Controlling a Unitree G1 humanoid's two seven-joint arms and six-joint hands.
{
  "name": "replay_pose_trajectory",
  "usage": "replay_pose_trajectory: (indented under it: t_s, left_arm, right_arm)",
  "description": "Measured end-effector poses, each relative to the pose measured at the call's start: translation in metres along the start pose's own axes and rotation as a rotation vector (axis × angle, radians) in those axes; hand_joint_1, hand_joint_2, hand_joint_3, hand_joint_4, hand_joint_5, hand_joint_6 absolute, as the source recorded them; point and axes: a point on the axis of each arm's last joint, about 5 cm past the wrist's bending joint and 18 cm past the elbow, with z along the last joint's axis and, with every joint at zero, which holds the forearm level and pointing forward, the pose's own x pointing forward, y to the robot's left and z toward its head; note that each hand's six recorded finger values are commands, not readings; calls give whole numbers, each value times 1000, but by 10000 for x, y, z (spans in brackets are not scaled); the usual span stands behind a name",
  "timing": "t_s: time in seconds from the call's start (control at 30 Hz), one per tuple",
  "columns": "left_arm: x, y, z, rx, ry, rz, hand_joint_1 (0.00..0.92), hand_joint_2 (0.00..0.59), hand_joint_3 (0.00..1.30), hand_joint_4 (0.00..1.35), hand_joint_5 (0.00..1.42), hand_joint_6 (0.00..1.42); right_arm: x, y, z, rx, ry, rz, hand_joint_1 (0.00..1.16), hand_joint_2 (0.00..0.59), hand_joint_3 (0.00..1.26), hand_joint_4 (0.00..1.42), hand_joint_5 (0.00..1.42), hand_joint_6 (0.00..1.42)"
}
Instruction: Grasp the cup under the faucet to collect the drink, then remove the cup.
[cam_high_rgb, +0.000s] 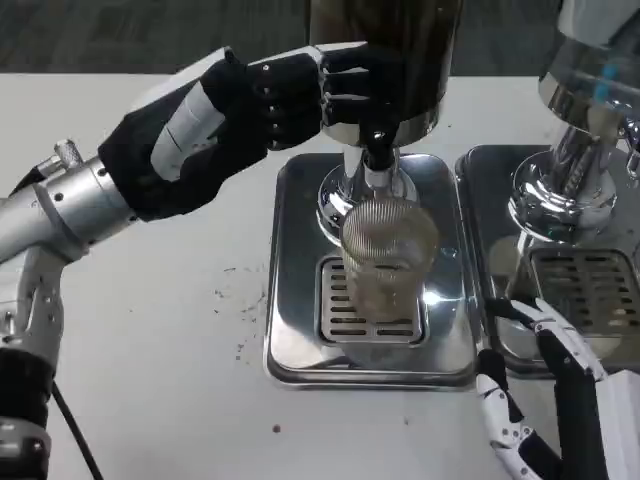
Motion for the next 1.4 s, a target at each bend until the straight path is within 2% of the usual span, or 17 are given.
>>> replay_pose_trajectory:
  t_s: [0.33,0.57,0.73,0.9,1.1,1.4]
  left_arm:
    - [21,-23,-50,-1,-13,19,0,54,195,134,192,103]
    - [40,-37,-76,-49,-34,21,0,62,220,194,243,161]
    - [60,-11,13,-57,-90,13,0,63,235,207,255,176]
    - [77,-7,50,-63,-122,11,0,63,236,208,254,178]
    - [70,-7,41,-68,-122,25,0,63,236,205,249,172]
    - [65,-7,-67,-91,-70,60,0,64,224,187,224,145]
  right_arm:
    - [-31,1,-2,0,12,-4,357,470,361,210,221,306]
    - [-40,4,0,2,16,-2,357,470,361,210,221,306]
    - [-54,7,1,3,21,1,357,470,361,210,221,306]
    - [-56,6,0,3,23,1,354,472,361,210,228,307]
    - [-68,5,-2,4,29,2,347,476,361,211,231,307]
    - [-59,12,6,9,29,-3,341,478,367,216,232,307]
